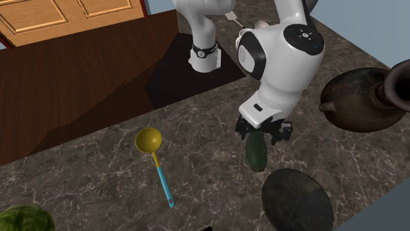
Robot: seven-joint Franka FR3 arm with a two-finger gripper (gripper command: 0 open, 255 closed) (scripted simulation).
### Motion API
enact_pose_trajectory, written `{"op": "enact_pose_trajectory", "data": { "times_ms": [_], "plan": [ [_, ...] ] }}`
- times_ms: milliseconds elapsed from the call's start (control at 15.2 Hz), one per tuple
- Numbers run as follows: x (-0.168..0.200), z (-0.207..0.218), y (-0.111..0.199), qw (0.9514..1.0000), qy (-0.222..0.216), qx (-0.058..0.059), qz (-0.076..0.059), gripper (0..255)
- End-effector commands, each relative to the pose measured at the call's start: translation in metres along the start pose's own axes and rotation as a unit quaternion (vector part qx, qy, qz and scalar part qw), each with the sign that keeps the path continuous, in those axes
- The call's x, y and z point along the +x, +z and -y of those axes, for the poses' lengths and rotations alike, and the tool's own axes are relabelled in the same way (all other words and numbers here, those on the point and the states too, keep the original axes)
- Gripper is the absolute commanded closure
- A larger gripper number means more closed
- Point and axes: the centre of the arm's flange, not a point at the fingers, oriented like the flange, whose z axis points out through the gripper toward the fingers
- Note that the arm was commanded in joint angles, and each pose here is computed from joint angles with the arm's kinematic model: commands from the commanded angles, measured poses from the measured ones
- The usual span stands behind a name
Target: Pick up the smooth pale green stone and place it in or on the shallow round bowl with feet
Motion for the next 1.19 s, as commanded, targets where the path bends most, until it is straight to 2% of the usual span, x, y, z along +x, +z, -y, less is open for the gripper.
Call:
{"op": "enact_pose_trajectory", "data": {
  "times_ms": [0,264,726,792,1122],
  "plan": [
    [-0.002,0.002,0.011,1.0,0.0,0.0,-0.003,0],
    [-0.002,0.002,0.03,1.0,0.0,0.0,-0.003,0],
    [-0.002,0.001,0.03,1.0,0.0,0.0,-0.003,0],
    [-0.002,0.001,0.03,1.0,0.0,0.0,-0.003,255],
    [-0.002,0.002,0.03,1.0,0.0,0.0,-0.003,255]
  ]
}}
